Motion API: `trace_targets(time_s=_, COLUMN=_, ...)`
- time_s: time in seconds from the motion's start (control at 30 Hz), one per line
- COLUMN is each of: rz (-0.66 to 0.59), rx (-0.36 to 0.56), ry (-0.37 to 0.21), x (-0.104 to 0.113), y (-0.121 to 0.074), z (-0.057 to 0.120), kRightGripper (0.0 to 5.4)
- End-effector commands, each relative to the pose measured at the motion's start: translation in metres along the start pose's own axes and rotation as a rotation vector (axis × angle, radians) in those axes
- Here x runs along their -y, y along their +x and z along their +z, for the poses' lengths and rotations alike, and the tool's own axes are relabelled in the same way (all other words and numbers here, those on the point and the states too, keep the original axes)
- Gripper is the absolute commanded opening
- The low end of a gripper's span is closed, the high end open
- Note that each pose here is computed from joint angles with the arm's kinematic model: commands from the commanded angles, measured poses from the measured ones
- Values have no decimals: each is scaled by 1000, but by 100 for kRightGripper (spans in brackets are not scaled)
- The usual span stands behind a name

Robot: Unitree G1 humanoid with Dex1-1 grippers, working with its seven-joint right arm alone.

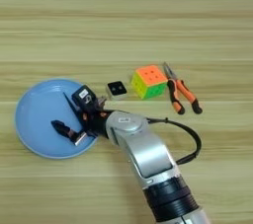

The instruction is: Move the objects on the table

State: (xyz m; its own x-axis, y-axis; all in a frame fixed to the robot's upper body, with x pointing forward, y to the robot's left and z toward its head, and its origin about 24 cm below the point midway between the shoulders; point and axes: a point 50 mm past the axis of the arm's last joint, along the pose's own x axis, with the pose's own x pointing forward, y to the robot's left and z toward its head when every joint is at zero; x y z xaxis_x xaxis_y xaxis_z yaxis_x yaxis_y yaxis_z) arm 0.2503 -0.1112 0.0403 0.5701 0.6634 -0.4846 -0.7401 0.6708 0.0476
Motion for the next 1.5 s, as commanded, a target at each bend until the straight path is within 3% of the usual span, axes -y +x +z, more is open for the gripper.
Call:
trace_targets(time_s=0.03, rz=-27, rx=70, ry=-72, x=9, y=-3, z=25, kRightGripper=490)
trace_targets(time_s=0.53, rz=-10, rx=6, ry=-38, x=13, y=0, z=15, kRightGripper=331)
trace_targets(time_s=1.23, rz=-1, rx=-27, ry=-60, x=15, y=3, z=10, kRightGripper=85)
trace_targets(time_s=1.5, rz=7, rx=-23, ry=-68, x=13, y=3, z=10, kRightGripper=29)
